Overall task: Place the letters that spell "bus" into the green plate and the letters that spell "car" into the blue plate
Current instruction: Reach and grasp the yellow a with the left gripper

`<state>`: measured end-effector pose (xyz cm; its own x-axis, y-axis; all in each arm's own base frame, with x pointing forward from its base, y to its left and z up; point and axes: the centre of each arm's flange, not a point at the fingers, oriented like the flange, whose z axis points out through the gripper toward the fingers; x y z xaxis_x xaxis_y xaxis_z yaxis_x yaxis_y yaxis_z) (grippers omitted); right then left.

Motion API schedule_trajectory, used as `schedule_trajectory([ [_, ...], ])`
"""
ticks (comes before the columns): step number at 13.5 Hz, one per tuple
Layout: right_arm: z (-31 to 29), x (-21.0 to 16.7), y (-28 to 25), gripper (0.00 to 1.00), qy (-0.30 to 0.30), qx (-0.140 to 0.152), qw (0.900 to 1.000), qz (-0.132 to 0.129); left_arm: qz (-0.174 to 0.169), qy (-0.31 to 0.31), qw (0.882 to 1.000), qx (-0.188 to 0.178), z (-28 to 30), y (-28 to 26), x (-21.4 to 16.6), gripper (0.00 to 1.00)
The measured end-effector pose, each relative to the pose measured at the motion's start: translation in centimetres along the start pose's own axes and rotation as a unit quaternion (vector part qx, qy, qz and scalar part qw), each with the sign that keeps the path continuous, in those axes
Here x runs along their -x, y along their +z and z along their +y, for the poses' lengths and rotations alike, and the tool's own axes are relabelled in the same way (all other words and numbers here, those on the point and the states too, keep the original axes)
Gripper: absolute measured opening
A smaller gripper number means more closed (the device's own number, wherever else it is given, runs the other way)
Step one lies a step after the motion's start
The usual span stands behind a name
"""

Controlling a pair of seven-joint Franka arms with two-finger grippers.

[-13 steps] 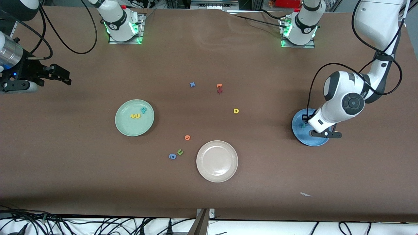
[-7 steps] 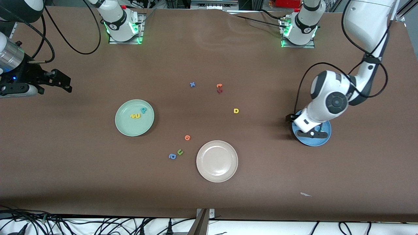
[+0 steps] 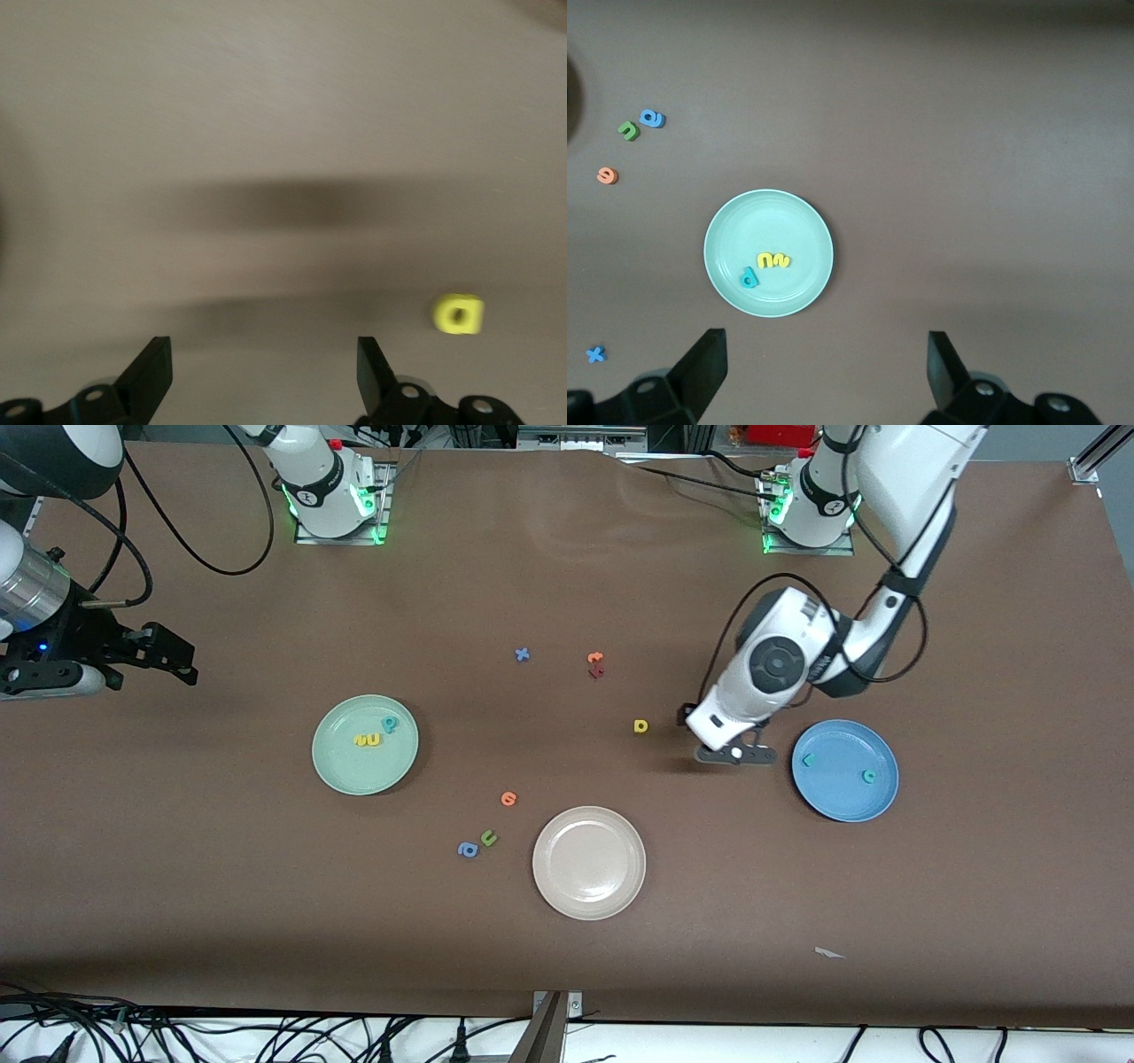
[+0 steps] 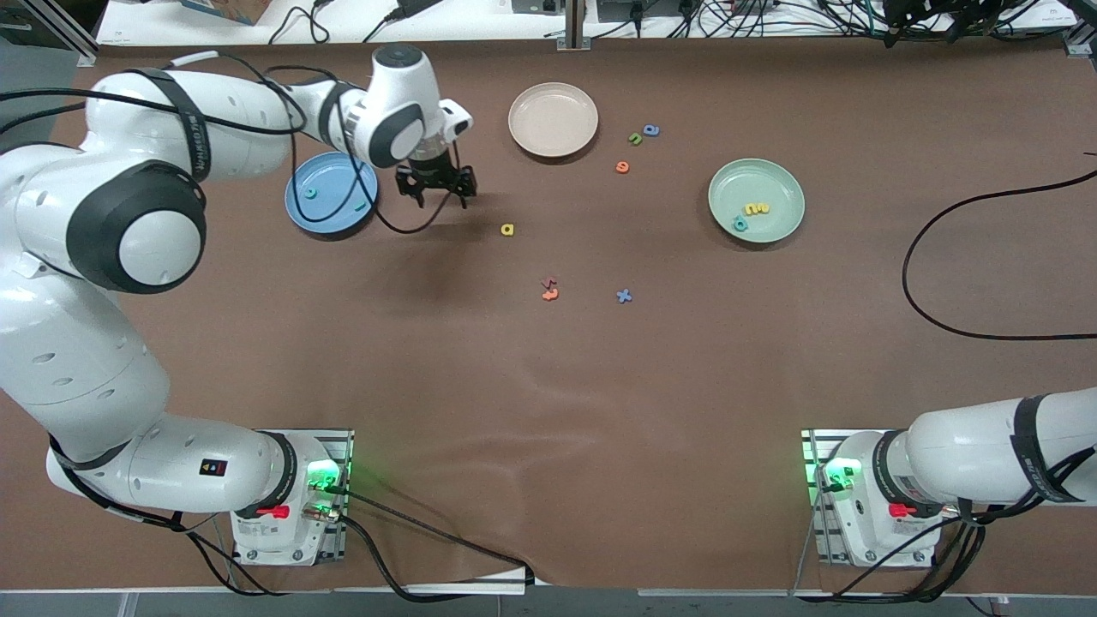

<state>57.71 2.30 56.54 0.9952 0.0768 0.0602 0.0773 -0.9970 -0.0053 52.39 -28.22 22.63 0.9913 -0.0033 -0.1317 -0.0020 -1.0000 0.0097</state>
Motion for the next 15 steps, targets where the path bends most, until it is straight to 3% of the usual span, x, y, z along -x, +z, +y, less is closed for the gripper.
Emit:
schedule_trajectory([
  [4, -0.1, 0.0, 0.0, 1.0, -0.003, 0.001, 1.0, 0.0, 0.009, -0.047, 0.999, 0.014, 6.2, 2.7, 2.9, 0.91],
  [8, -0.1, 0.0, 0.0, 1.0, -0.004, 0.001, 1.0, 0.001, 0.011, -0.07, 0.997, 0.03, 9.6, 3.6, 2.0, 0.87],
  [15, -0.1, 0.0, -0.1, 1.0, -0.004, 0.001, 1.0, 0.001, 0.019, -0.06, 0.998, 0.01, 9.6, 6.2, 0.5, 0.77],
])
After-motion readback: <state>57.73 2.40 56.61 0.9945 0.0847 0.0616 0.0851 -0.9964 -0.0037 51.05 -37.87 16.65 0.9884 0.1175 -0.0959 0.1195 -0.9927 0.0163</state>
